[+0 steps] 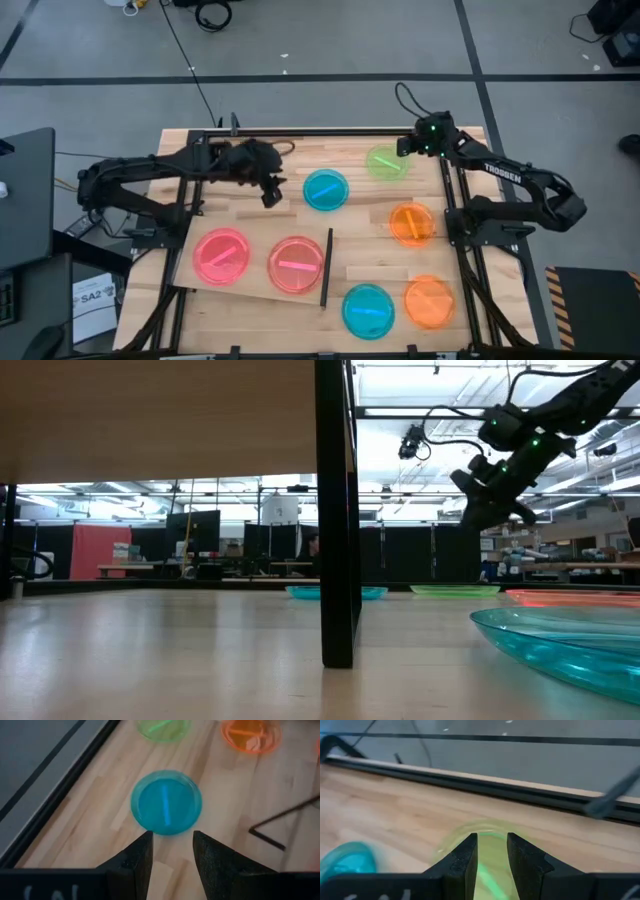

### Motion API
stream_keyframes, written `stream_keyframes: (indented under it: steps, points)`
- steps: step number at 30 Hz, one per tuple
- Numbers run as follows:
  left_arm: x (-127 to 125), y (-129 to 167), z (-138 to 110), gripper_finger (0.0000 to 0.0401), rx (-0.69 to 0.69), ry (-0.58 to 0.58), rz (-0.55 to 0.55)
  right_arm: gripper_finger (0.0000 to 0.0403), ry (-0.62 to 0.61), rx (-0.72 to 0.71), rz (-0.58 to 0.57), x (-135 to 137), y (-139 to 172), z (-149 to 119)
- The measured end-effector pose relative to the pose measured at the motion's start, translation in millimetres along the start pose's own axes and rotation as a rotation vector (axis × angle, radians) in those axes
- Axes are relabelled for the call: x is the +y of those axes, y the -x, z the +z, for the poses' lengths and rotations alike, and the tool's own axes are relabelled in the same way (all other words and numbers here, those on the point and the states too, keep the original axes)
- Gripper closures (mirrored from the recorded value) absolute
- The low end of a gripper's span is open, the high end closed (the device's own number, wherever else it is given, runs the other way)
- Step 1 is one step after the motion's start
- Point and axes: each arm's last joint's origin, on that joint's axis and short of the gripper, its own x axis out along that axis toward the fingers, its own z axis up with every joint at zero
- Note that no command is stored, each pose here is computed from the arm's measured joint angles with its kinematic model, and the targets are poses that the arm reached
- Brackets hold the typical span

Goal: Place and stack plates onto a shelf
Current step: Stack the green plate on top of the red plate on the shelf

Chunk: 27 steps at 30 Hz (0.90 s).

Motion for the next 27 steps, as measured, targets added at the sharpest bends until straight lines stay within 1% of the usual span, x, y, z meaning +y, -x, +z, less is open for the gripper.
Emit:
stream_keyframes:
  steps: [4,7,10,15,22,27]
  points:
    - [15.7,-2.4,4.5,0.0255,-0.02,0.021,0.018,0.0291,-0.009,-0.007,-0.06,-14.4,0.4,3.7]
    - [23.8,-3.4,5.2,0.0255,-0.019,0.04,0.039,0.0291,-0.018,0.014,-0.095,-23.7,-3.7,4.0]
    - [28.4,-3.8,5.6,0.0255,-0.019,0.052,0.052,0.0291,-0.025,0.048,-0.09,-27.5,-12.8,2.1]
    - [29.9,-4.2,5.7,0.0255,-0.019,0.056,0.056,0.0291,-0.034,0.089,-0.114,-31.9,-29.8,-2.5]
    - [29.9,-4.2,5.7,0.0255,-0.019,0.059,0.055,0.0291,-0.03,0.093,-0.117,-35.0,-47.8,-4.4]
    - [29.8,-4.2,5.8,0.0255,-0.019,0.059,0.054,0.0293,-0.052,0.115,-0.062,-35.6,-59.3,-7.4]
